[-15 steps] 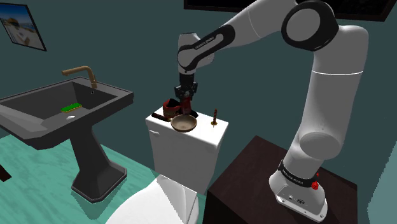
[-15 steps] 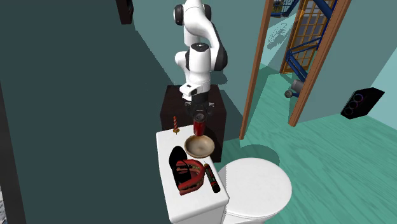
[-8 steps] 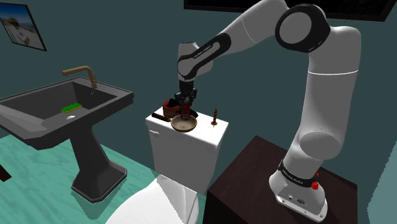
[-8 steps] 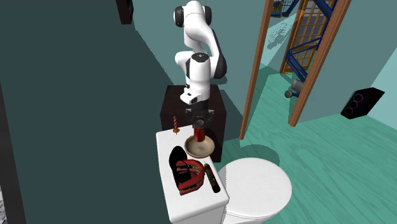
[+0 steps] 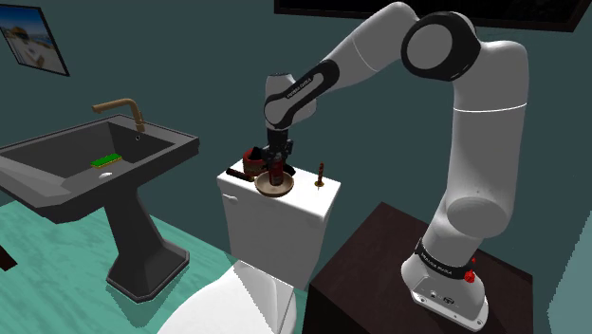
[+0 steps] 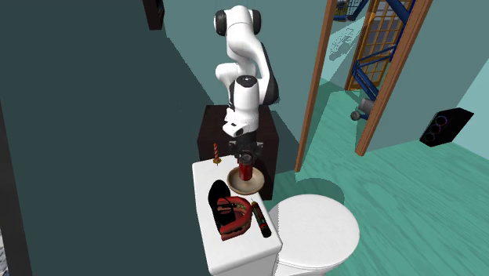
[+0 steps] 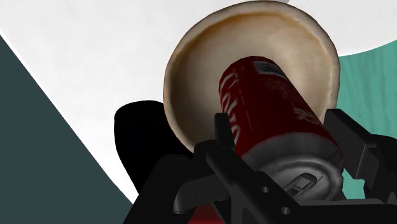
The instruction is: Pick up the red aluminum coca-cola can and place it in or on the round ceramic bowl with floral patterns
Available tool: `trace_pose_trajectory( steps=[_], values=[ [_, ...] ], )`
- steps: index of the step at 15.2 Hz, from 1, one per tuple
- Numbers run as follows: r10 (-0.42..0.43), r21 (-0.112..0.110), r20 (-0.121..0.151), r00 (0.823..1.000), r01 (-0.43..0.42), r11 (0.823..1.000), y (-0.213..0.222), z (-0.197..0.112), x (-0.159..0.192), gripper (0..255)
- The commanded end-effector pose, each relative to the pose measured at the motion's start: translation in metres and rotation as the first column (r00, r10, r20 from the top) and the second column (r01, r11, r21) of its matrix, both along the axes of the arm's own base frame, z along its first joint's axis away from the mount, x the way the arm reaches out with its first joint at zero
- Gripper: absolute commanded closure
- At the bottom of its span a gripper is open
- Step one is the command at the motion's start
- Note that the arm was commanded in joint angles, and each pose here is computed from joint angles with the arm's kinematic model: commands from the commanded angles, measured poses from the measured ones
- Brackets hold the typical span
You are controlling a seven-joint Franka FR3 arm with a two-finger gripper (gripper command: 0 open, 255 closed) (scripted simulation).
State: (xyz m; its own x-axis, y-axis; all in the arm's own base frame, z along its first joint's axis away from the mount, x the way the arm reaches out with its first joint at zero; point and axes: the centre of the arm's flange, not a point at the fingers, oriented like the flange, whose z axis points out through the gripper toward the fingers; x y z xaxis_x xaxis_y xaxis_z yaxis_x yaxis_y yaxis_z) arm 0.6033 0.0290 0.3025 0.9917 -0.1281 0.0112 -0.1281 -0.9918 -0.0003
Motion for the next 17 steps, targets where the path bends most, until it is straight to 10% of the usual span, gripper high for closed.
trace_pose_trajectory(
  steps=[1,5,6,17],
  values=[
    [0.000,0.000,0.001,1.000,0.000,1.000,0.000,-0.001,0.000,255],
    [0.000,0.000,0.001,1.000,0.000,1.000,0.000,-0.001,0.000,255],
    [0.000,0.000,0.001,1.000,0.000,1.000,0.000,-0.001,0.000,0],
    [0.000,0.000,0.001,1.000,0.000,1.000,0.000,0.049,-0.001,0]
  ],
)
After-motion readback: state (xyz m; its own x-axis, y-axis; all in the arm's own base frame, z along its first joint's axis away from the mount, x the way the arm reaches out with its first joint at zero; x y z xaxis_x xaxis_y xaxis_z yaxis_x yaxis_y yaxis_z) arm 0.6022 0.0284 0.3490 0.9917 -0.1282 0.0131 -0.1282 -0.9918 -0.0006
